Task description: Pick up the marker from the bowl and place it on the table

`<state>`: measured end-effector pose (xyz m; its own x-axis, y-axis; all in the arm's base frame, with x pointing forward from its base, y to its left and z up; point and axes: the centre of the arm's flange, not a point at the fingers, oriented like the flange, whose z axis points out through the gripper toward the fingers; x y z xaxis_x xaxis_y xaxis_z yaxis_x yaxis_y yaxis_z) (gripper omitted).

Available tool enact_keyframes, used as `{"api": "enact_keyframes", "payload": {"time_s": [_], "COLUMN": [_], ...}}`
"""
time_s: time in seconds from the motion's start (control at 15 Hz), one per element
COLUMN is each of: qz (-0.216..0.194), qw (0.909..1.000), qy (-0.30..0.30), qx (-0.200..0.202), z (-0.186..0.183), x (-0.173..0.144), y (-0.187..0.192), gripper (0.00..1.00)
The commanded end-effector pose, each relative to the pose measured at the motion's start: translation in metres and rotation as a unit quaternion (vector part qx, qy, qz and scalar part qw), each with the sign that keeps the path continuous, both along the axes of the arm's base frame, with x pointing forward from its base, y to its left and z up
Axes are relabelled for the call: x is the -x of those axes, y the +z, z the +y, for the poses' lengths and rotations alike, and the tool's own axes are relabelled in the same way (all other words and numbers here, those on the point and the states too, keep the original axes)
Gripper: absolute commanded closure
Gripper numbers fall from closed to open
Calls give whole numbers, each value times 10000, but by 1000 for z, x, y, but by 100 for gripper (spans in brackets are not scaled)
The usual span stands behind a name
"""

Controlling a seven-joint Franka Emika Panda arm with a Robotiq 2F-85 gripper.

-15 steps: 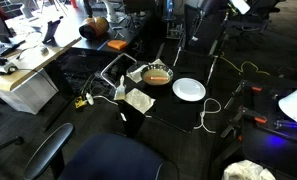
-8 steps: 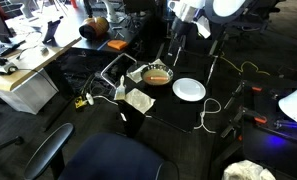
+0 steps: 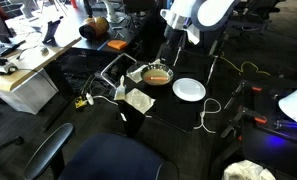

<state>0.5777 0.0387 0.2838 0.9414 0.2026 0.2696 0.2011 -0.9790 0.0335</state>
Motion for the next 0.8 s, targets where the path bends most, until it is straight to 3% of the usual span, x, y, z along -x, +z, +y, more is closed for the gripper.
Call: {"api": "enact_keyframes", "payload": {"time_s": [0.0,0.73], "qz": [38,601], "qw": [10000,9978], "qy": [16,-262], "qx": [-11,15], "z": [-2,-21], "x": [-8,-69], "y": [-4,-71], "gripper": [0,0]}}
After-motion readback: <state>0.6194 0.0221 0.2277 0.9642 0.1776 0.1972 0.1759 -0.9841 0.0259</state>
